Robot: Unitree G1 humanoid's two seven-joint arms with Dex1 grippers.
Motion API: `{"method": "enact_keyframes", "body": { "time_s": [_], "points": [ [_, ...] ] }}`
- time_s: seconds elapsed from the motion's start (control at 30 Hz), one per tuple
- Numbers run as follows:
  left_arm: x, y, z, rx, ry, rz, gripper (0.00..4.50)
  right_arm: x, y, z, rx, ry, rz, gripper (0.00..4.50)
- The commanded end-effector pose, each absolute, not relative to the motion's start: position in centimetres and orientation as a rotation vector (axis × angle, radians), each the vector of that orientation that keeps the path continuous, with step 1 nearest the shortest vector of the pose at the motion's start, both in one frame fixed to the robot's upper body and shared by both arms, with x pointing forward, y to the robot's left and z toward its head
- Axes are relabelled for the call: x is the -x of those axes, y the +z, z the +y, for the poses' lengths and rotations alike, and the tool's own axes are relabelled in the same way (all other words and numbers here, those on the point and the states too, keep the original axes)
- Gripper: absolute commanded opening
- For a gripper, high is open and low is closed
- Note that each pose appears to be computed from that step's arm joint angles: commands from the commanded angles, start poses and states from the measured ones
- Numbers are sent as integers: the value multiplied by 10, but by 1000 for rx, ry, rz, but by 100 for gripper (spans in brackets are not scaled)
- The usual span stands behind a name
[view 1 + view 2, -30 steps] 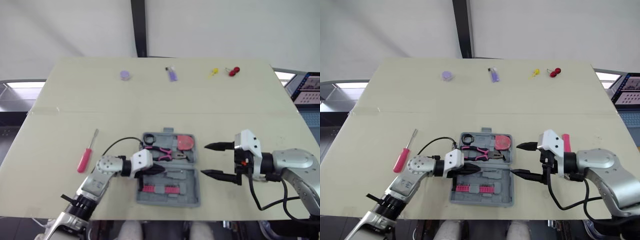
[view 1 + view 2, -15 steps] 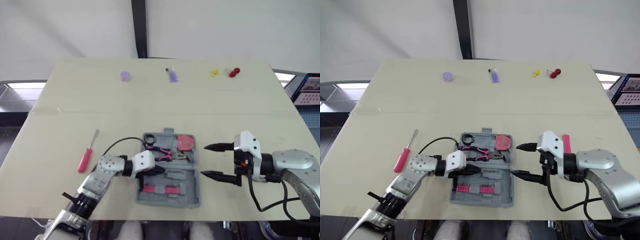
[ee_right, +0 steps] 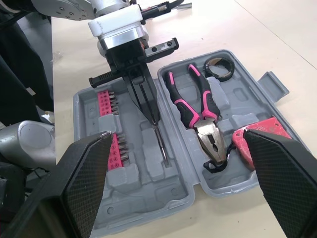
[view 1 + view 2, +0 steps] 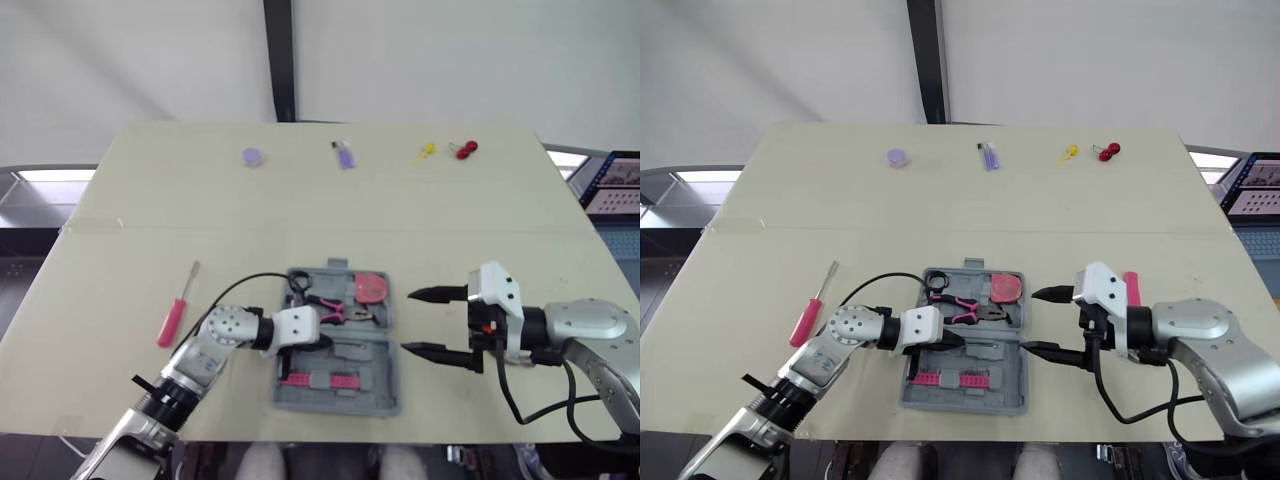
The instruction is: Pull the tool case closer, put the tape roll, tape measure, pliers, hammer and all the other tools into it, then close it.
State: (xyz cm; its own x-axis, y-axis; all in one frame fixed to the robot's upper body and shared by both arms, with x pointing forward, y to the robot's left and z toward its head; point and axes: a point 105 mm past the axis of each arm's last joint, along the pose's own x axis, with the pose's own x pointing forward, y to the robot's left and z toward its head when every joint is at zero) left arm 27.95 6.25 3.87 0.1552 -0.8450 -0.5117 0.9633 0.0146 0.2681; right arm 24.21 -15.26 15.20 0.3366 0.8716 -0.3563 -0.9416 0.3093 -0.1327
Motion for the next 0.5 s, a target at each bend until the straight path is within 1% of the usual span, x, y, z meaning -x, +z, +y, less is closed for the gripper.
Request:
{"method": "enact_keyframes", "body": {
  "time_s": [0.03,0.13,0.3,0.33,0.4,0.43,0.47,0.5],
  "points": [
    [-262,-18,89,-665,-1419,508,5,-242,163,-155,380,1198,200,450],
    [-262,-9,84,-604,-1427,463,5,-243,164,-156,378,1193,196,450],
    [-267,28,81,-438,-1418,374,5,-242,164,-158,382,1188,194,450],
    [-269,40,80,-397,-1411,345,27,-243,166,-159,379,1185,190,450],
    [-267,62,79,-302,-1416,310,90,-244,167,-162,377,1177,188,450],
    [-263,77,79,-256,-1428,291,142,-245,166,-166,385,1166,197,450],
    [-260,91,80,-222,-1432,274,176,-246,165,-172,393,1148,211,450],
    [-257,100,81,-202,-1434,267,233,-247,163,-176,397,1136,221,450]
  ]
}}
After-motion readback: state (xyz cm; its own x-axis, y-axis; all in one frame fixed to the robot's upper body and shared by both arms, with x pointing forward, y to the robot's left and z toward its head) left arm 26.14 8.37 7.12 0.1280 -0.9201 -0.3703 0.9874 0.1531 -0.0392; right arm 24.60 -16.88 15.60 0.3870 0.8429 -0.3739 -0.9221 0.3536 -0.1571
